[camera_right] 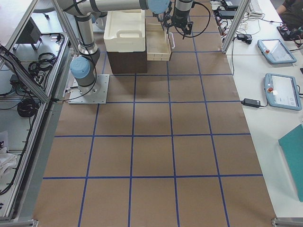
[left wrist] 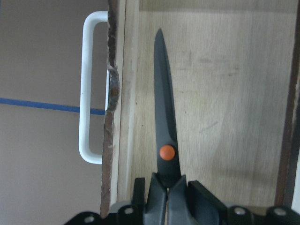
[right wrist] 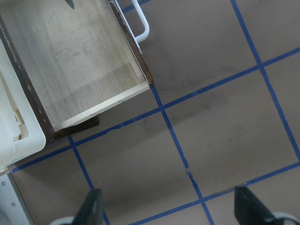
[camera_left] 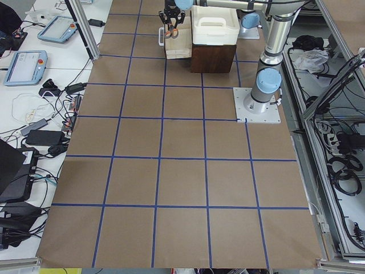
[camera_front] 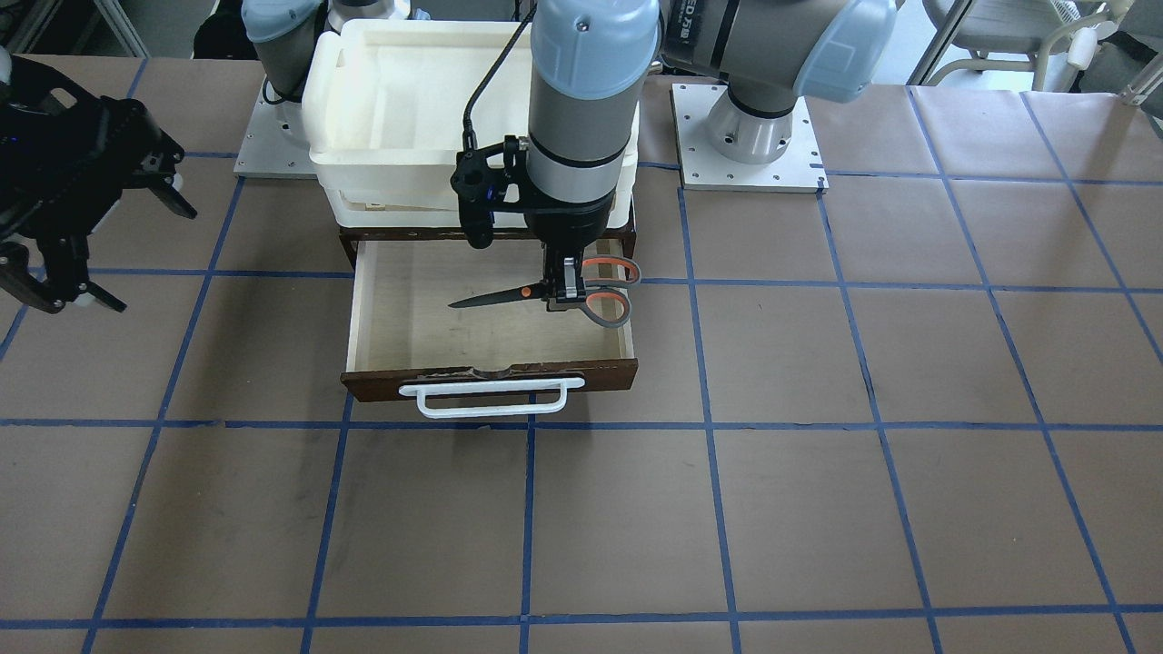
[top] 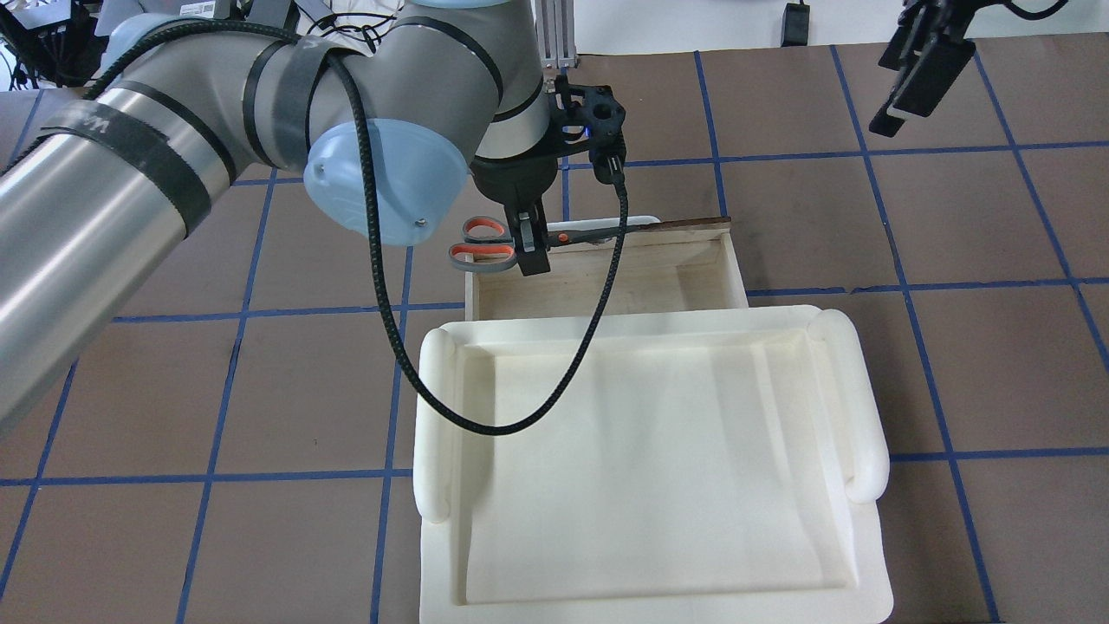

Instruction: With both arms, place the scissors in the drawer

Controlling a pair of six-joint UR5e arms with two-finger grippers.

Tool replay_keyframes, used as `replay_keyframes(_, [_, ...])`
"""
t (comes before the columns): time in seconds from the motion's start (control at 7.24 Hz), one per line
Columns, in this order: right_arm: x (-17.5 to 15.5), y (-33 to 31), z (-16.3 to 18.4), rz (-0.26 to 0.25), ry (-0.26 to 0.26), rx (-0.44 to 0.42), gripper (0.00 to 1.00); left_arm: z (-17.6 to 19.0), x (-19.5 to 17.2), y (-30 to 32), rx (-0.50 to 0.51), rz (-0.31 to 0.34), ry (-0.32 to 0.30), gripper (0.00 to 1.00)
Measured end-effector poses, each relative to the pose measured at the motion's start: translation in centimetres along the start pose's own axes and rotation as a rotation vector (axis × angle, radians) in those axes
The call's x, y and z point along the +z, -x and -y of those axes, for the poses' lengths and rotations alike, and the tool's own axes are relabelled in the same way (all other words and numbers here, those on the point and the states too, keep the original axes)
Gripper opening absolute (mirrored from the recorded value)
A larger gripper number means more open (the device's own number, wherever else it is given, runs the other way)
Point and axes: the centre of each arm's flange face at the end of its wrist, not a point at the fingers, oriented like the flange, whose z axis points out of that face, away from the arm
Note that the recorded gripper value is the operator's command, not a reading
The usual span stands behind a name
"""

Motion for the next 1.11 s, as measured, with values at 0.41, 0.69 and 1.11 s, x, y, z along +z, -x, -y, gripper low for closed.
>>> replay_keyframes(0.41, [-0.1,0.5,-1.3,-0.009,0.019,0.331,1.00,2.1,2.1,-0.3,0.004,-0.031,0.009,0.02])
replay_keyframes(0.69, [0.1,0.7,-0.8,-0.021,0.006,0.547,1.00,3.1,3.5,-0.7,0.009,-0.054,0.011,0.02])
replay_keyframes(1.11, [1.4,2.1,2.3,-0.069,0.016,0.696,1.00,4.0,5.9,-0.9,0.016,-0.097,0.022,0.02])
